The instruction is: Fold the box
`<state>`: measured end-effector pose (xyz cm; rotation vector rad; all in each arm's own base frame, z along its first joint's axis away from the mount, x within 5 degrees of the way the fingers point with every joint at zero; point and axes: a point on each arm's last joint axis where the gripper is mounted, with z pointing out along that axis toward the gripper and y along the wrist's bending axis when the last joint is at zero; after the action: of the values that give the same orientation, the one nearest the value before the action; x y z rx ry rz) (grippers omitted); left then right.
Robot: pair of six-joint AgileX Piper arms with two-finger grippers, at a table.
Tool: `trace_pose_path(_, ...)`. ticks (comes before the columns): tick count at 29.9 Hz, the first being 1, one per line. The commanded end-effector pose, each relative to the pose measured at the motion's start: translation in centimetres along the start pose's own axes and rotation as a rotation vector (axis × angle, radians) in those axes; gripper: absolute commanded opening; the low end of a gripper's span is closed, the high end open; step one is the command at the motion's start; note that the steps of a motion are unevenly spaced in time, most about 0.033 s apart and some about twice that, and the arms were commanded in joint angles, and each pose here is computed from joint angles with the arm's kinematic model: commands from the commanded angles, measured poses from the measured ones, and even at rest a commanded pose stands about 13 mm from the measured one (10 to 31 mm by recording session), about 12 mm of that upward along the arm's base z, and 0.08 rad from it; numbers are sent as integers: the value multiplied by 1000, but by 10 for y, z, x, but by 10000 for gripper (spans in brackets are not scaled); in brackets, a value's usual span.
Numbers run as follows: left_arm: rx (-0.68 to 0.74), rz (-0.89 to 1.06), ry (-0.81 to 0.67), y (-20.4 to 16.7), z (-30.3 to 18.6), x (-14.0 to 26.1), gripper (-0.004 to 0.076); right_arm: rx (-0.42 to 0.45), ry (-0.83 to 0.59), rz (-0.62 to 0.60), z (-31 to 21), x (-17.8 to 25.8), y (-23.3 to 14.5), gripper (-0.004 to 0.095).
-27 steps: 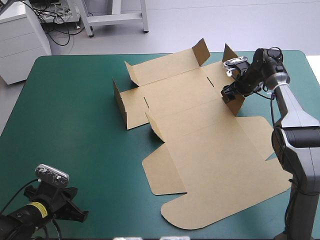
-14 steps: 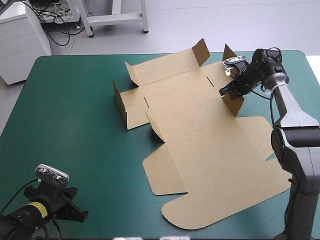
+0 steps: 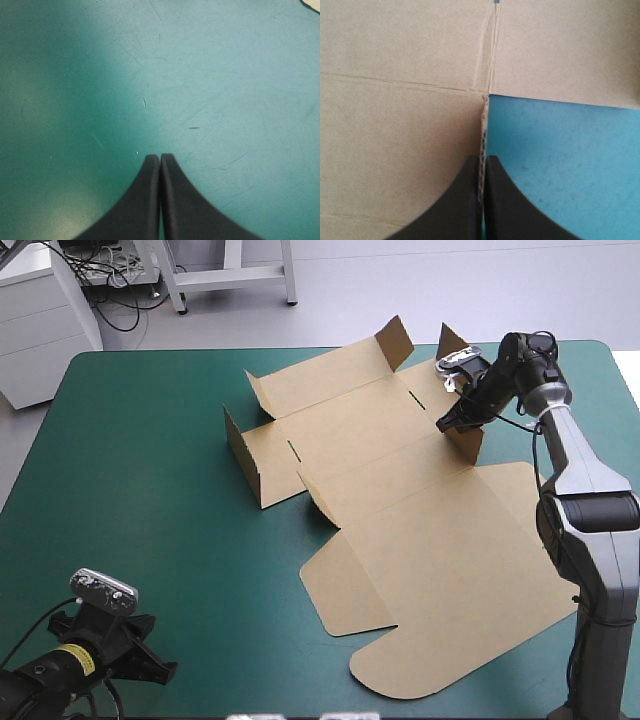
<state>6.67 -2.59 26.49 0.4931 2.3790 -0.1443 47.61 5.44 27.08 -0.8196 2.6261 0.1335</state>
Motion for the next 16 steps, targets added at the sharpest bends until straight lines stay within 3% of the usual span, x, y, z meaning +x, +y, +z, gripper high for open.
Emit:
trace_pose_path(1, 9, -10, -62, -1, -4, -10, -32, 21, -187, -114, -54, -25, 18, -23)
trace_pose_path(7, 9, -10, -62, -1, -4, -10, -32, -18, -315, -275, -76, -47, 44, -24)
trace_pose_path(16, 9, -10, -62, -1, -4, -10, -32, -16, -355, -544, -84, -62, 80, -24)
